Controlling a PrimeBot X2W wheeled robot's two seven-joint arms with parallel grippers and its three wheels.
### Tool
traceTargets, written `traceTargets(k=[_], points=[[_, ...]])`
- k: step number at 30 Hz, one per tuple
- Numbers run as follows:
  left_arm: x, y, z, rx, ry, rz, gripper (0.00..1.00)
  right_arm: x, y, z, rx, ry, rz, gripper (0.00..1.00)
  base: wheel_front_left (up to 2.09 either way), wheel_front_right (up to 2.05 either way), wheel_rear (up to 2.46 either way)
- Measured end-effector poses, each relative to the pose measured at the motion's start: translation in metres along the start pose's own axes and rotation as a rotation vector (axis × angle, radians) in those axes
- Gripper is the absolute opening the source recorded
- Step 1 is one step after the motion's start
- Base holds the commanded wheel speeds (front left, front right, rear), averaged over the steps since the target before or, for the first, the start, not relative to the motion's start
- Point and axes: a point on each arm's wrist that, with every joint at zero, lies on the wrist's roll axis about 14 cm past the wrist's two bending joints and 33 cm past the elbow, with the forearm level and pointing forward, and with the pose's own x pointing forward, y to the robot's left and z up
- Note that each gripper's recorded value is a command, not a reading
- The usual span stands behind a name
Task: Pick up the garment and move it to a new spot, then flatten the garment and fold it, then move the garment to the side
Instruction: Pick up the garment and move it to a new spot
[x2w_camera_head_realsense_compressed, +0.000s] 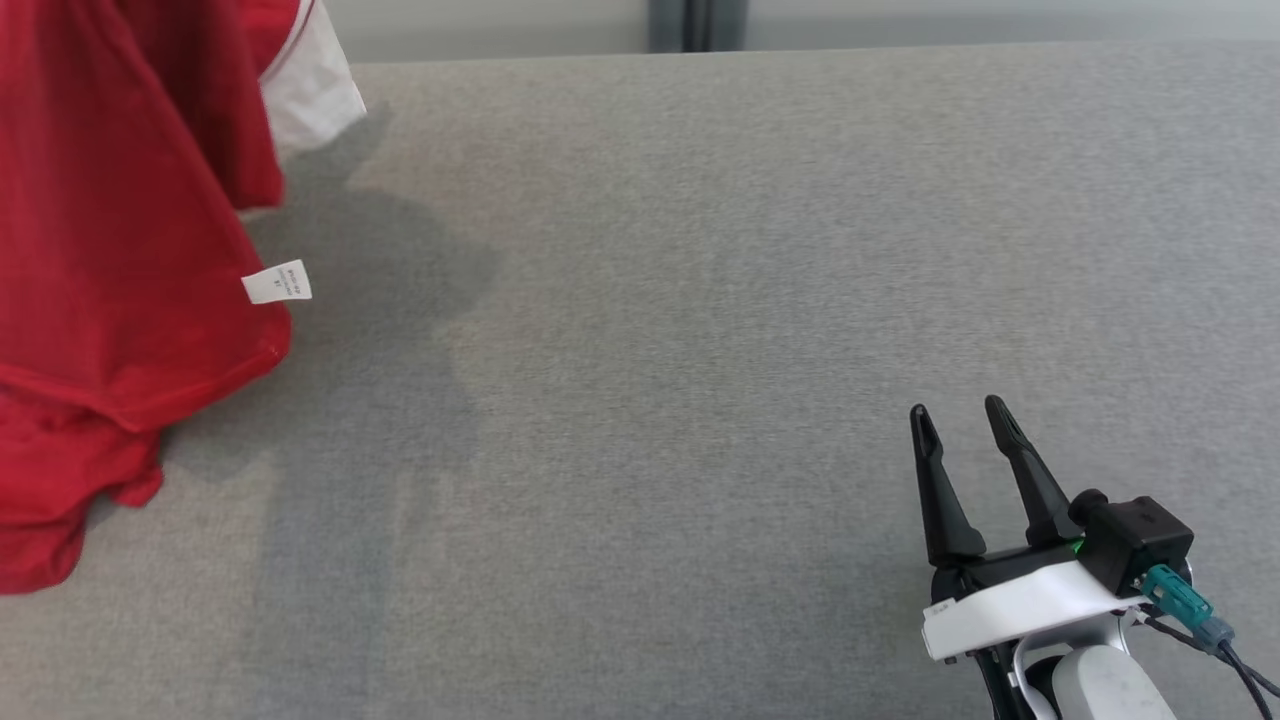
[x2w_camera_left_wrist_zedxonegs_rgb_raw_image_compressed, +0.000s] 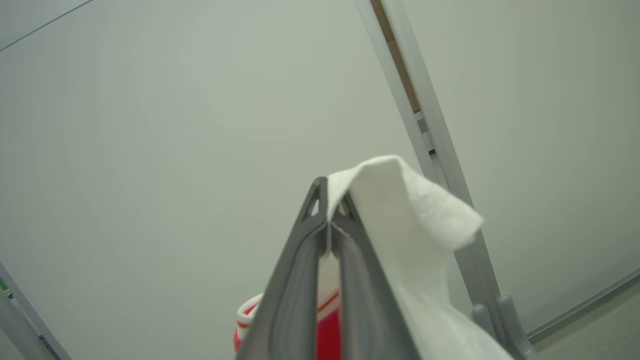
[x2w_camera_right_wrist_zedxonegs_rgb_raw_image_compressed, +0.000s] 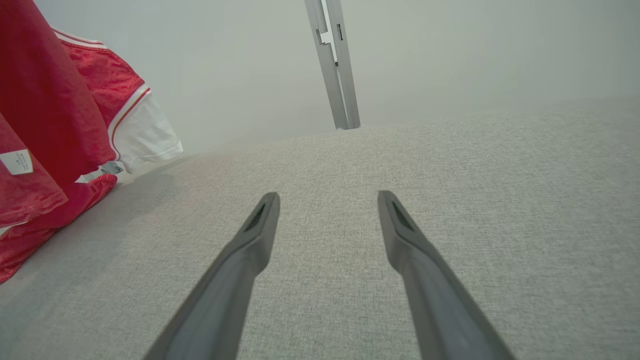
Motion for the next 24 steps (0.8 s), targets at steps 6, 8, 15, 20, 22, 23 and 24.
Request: traceTargets(k=[6,8,15,20,22,23,24], points=[[0.040,-0.061,0.071,-0.038,-0.164,-0.126,0.00,-0.026,-0.027,0.025,-0.001,-0.063,-0.102,1.00,0.00,0.00,0.00],[0.049,-0.088,0.093,-0.066,-0.219,-0.179,0.00,-0.036,-0.037,0.032,-0.003,-0.084,-0.142,1.00,0.00,0.00,0.00],[0.063,-0.168,0.129,-0.151,-0.305,-0.338,0.00,-0.066,-0.065,0.051,-0.015,-0.136,-0.251,1.00,0.00,0.00,0.00],[0.045,-0.243,0.087,-0.271,-0.220,-0.495,0.00,-0.078,-0.079,0.058,-0.027,-0.152,-0.303,1.00,0.00,0.00,0.00],[0.026,-0.275,0.052,-0.314,-0.151,-0.564,0.00,-0.078,-0.082,0.056,-0.029,-0.144,-0.316,1.00,0.00,0.00,0.00],[0.015,-0.289,0.037,-0.324,-0.119,-0.597,0.00,-0.078,-0.084,0.055,-0.030,-0.142,-0.320,1.00,0.00,0.00,0.00],[-0.001,-0.307,0.016,-0.342,-0.068,-0.636,0.00,-0.077,-0.085,0.054,-0.030,-0.139,-0.323,1.00,0.00,0.00,0.00]])
